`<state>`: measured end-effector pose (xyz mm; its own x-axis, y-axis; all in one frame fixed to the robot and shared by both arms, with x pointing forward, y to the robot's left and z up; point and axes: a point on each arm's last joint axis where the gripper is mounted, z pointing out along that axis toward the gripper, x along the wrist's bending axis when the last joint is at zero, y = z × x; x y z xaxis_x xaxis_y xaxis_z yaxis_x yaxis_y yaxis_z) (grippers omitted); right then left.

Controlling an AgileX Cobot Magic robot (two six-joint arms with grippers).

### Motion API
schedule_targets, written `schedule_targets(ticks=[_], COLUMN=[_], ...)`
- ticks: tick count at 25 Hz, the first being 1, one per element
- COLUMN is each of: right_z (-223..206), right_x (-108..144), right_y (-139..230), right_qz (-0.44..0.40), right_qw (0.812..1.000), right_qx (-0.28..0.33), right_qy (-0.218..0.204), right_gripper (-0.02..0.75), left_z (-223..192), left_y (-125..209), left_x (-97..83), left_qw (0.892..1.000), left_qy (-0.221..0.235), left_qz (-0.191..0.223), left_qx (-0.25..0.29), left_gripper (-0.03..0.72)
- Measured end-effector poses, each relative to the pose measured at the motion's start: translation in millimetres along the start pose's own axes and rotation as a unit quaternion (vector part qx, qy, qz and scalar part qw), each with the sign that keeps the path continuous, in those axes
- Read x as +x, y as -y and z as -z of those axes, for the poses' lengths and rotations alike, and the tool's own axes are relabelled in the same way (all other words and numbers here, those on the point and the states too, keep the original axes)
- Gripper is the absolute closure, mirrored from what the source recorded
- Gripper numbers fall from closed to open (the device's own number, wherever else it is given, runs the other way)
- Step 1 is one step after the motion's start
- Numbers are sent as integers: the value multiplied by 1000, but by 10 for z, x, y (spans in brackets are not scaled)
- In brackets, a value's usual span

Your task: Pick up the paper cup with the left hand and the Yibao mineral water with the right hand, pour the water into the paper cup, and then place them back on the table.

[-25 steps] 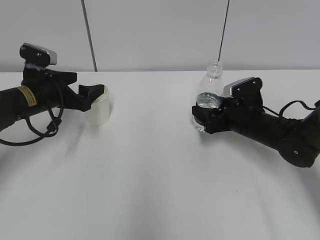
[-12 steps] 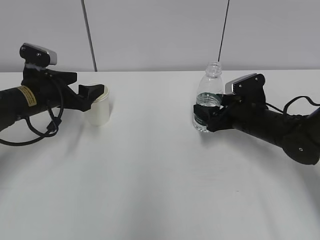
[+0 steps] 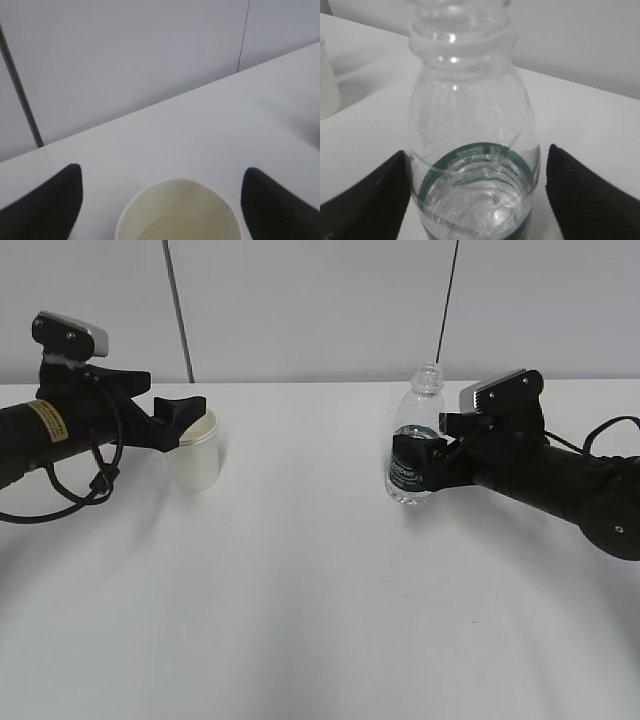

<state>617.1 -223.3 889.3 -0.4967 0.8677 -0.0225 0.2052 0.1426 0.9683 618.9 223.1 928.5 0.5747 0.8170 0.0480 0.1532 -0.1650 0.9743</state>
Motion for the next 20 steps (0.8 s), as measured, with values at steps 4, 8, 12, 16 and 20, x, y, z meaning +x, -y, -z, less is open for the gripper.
schedule_targets(ticks=[4, 8, 12, 16, 20], right_z=[28, 56, 96, 133, 148], right_x=[1, -4, -4, 0, 3], right_y=[-80, -170, -290, -403, -443], right_qz=[4, 9, 15, 13, 8], right_qw=[1000, 1000, 1000, 999, 999], right_qx=[-9, -14, -24, -38, -43], right_qy=[1, 5, 7, 7, 6], right_gripper=[118, 118, 118, 118, 118], left_z=[1, 1, 1, 2, 2], left_y=[-3, -3, -3, -6, -6], left_x=[0, 0, 0, 0, 0], left_qw=[1000, 1000, 1000, 1000, 1000], left_qy=[0, 0, 0, 0, 0], left_qz=[4, 8, 9, 14, 17], left_qx=[0, 0, 0, 0, 0], left_gripper=[104, 104, 104, 104, 105])
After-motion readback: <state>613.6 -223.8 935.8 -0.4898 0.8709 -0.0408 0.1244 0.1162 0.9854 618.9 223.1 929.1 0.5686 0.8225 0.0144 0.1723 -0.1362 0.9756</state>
